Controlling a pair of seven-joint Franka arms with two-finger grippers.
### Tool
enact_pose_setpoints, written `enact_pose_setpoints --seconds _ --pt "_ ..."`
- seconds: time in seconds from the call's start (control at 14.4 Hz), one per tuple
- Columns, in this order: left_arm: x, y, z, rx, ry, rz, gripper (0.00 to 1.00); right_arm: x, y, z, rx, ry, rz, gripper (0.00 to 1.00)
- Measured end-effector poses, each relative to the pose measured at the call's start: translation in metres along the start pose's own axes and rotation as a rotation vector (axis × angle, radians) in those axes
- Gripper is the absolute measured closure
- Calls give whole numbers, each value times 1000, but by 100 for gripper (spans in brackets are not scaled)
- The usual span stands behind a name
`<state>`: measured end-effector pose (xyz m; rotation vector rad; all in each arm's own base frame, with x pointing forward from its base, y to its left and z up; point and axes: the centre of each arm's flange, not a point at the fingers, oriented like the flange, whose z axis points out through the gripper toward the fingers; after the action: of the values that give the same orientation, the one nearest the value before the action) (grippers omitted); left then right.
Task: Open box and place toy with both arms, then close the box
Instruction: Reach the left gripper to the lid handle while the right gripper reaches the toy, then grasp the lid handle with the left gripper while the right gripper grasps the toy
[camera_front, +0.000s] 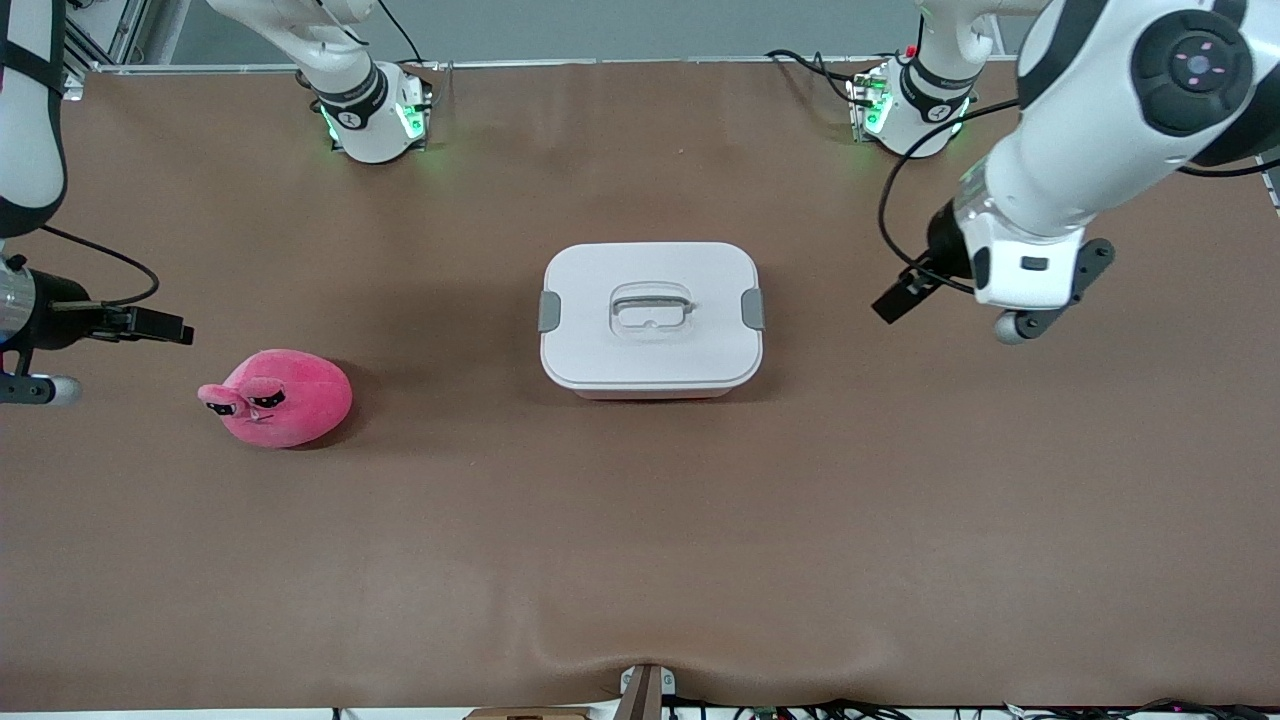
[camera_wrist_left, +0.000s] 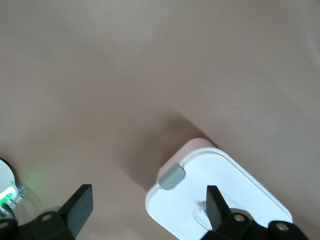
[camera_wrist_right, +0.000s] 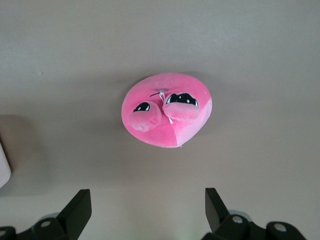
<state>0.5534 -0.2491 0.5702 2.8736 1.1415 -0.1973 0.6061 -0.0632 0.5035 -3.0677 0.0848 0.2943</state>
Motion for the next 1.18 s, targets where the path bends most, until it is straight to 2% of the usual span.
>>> enact_pose_setpoints --seconds 0.42,0.69,1.04,1.18 --pt "-65 50 50 17 -28 -184 0 16 -3 45 -5 52 -12 0" --pt "-91 71 79 31 -42 -307 0 27 -27 98 -22 106 -59 0" --pt "-123 92 113 37 -46 -457 0 23 -61 122 -119 85 -172 0" --pt "-139 101 128 32 -28 -528 0 22 -65 129 -136 81 -228 0"
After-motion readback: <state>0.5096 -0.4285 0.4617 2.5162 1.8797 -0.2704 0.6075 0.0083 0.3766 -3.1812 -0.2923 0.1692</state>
